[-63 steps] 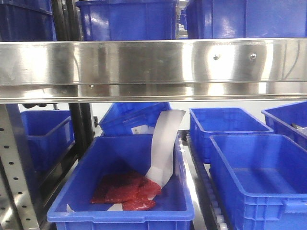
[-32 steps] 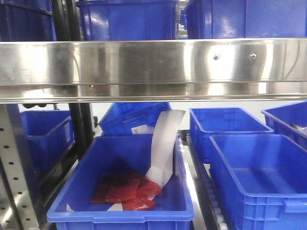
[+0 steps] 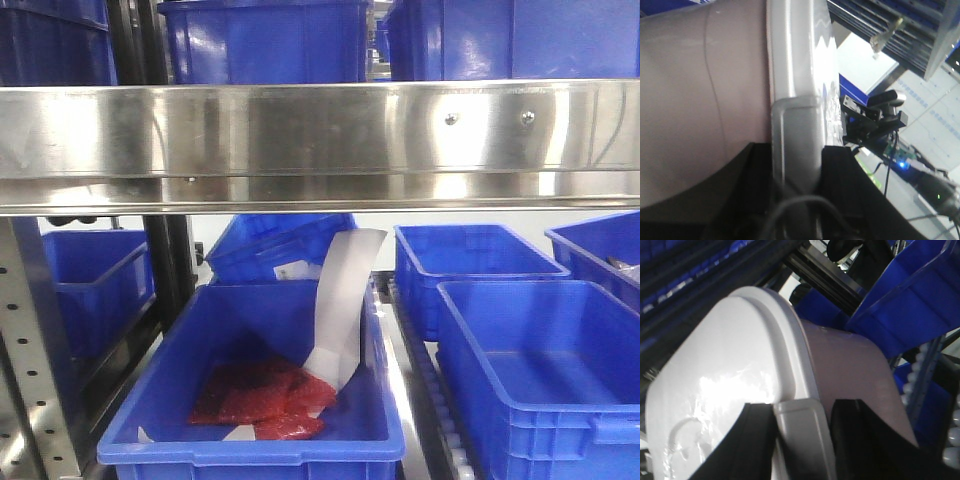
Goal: Grab white bin and place on right shelf
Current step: 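Raise the bin with both grippers above the upper shelf level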
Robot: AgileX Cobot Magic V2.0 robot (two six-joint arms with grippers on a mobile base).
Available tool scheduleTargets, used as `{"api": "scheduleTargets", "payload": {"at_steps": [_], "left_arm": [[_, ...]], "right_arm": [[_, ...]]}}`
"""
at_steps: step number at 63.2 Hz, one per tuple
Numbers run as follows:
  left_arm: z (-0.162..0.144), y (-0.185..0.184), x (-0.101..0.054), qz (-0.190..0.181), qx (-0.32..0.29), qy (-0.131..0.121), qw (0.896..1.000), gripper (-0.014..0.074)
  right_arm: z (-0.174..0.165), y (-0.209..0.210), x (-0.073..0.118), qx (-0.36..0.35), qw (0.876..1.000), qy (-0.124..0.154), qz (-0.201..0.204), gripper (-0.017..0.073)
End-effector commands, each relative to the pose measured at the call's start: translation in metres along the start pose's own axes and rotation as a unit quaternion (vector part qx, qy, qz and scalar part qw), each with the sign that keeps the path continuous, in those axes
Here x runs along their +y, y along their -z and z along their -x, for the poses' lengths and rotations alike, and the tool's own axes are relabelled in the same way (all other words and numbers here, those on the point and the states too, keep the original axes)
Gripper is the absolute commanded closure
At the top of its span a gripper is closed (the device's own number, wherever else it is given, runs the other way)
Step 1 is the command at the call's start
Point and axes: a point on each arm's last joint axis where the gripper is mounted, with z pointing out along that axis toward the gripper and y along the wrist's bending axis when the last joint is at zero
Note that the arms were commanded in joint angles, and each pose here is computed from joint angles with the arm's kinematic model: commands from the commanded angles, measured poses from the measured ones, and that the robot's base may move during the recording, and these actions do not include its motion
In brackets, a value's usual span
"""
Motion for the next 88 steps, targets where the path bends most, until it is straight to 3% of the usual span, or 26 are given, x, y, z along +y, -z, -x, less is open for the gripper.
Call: {"api": "scheduleTargets", "payload": {"at_steps": [1, 13, 21, 31, 38, 50, 57, 65, 71, 78, 88], "left_arm": [[0.007, 0.002, -0.043, -0.095, -0.030, 0.015, 0.995, 0.0720], [0.017, 0.003, -0.027, -0.019, -0.081, 0.007, 0.997, 0.0719], [0.020, 0.003, -0.007, 0.023, -0.087, 0.005, 0.996, 0.0719], [0.018, -0.006, 0.031, 0.056, -0.073, 0.026, 0.995, 0.0719], [0.013, -0.017, 0.063, 0.069, -0.061, 0.058, 0.994, 0.0719], [0.003, -0.030, 0.098, 0.083, -0.042, 0.091, 0.991, 0.0706], [0.000, -0.032, 0.105, 0.089, -0.037, 0.092, 0.991, 0.0608], [0.001, -0.032, 0.108, 0.098, -0.039, 0.074, 0.992, 0.0387], [0.003, -0.031, 0.111, 0.110, -0.048, 0.068, 0.990, 0.0208], [0.003, -0.030, 0.113, 0.125, -0.050, 0.058, 0.989, 0.0078], [0.003, -0.028, 0.118, 0.155, -0.041, 0.013, 0.987, 0.0057]], "right_arm": [[-0.012, -0.003, 0.049, 0.040, 0.988, -0.053, 0.141, 0.0498], [-0.024, -0.035, 0.042, 0.066, 0.984, -0.080, 0.147, 0.0498], [-0.031, -0.060, 0.036, 0.084, 0.981, -0.090, 0.151, 0.0498], [-0.029, -0.083, 0.024, 0.092, 0.980, -0.087, 0.152, 0.0498], [-0.025, -0.094, 0.012, 0.090, 0.981, -0.089, 0.145, 0.0498], [-0.027, -0.107, -0.010, 0.094, 0.983, -0.088, 0.133, 0.0470], [-0.029, -0.110, -0.018, 0.100, 0.982, -0.089, 0.130, 0.0336], [-0.030, -0.113, -0.025, 0.099, 0.984, -0.080, 0.124, 0.0057], [-0.031, -0.114, -0.028, 0.100, 0.986, -0.070, 0.116, -0.0083], [-0.033, -0.115, -0.032, 0.104, 0.988, -0.050, 0.099, -0.0073], [-0.031, -0.115, -0.039, 0.098, 0.993, -0.016, 0.067, -0.0073]]}}
